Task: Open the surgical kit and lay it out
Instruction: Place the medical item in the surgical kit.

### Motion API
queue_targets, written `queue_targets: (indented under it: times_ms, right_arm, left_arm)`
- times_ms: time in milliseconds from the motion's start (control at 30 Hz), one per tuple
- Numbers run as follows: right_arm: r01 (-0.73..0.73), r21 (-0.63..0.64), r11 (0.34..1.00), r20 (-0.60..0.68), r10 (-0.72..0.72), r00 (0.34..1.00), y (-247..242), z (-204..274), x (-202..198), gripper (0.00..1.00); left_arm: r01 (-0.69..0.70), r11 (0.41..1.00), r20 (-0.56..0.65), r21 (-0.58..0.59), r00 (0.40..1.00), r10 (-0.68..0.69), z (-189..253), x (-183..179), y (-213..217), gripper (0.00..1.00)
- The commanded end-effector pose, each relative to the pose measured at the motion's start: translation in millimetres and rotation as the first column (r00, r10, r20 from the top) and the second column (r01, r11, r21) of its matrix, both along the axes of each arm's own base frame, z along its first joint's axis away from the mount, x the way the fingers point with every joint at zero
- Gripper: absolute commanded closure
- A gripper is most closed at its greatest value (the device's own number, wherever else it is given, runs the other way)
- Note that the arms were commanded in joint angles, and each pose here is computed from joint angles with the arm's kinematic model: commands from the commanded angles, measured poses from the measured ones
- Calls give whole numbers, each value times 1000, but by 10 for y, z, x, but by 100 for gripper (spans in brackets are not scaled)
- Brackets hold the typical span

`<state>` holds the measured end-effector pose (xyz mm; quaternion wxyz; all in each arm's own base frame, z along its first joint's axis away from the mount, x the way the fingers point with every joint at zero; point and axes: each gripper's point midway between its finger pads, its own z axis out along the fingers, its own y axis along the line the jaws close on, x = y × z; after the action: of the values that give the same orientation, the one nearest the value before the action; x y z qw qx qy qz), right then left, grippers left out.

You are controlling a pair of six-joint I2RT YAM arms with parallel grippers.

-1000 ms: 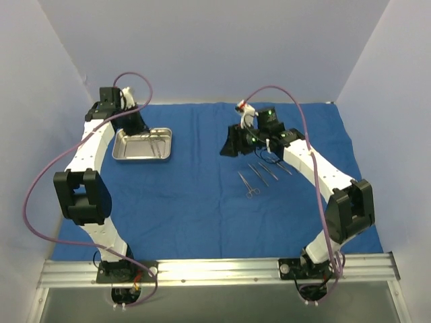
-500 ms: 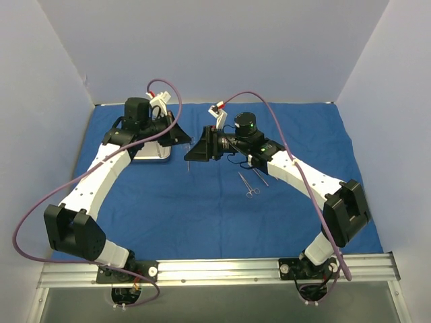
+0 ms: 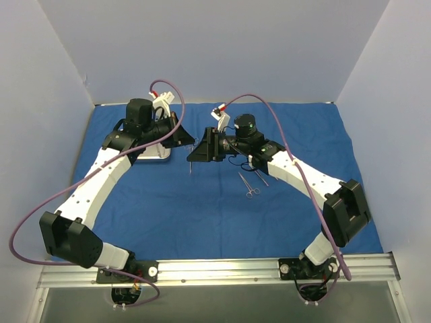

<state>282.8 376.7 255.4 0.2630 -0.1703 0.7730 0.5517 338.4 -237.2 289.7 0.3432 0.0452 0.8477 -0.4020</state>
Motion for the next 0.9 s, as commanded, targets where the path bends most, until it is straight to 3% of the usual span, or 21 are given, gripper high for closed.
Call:
queue_targets:
  times_ms: [0,67,167,200,233,300,333,433,467,533,733,867]
  right_arm:
    - [-2,45,999,46,0,999,-16,196,-14,50]
    - [-9,66,998,40,7,999,28,202,11,55]
    - [-22,89,996,35,18,999,67,238,11,73]
    - [-23,91,996,23,21,1000,71,225,5,88]
    - [-24,89,996,12,23,1000,69,195,12,97]
    - [-21,99,995,7,21,1000,74,198,12,100]
    - [-10,109,994,-4,10,1000,54,197,1,100]
    - [5,173,985,24,-10,1000,25,340,-11,100]
    - [9,189,982,21,-13,1000,4,350,-18,100]
    - [12,205,979,30,-19,999,-36,416,-41,100]
    - [23,269,963,61,-41,997,-154,633,-39,100]
    - [17,333,943,88,-49,995,-181,869,-56,100]
  left_arm:
    - [18,1000,81,-21,997,-16,247,-70,-41,98]
    - [29,999,75,-24,997,-27,227,-74,-72,98]
    - [41,999,75,-31,996,-38,238,-76,-97,98]
    - [49,998,84,-35,995,-46,283,-82,-106,98]
    - [51,998,91,-35,995,-47,309,-81,-105,98]
    - [52,998,100,-37,994,-48,360,-79,-96,90]
    - [54,998,102,-38,994,-50,375,-81,-93,68]
    - [35,999,121,-24,992,-31,460,-76,-5,30]
    - [25,1000,119,-15,993,-23,482,-126,51,22]
    - [8,1000,127,0,992,-8,486,-183,140,16]
    - [72,996,154,-61,986,-61,503,-600,190,15]
    - [157,974,141,-164,981,-135,352,-811,53,21]
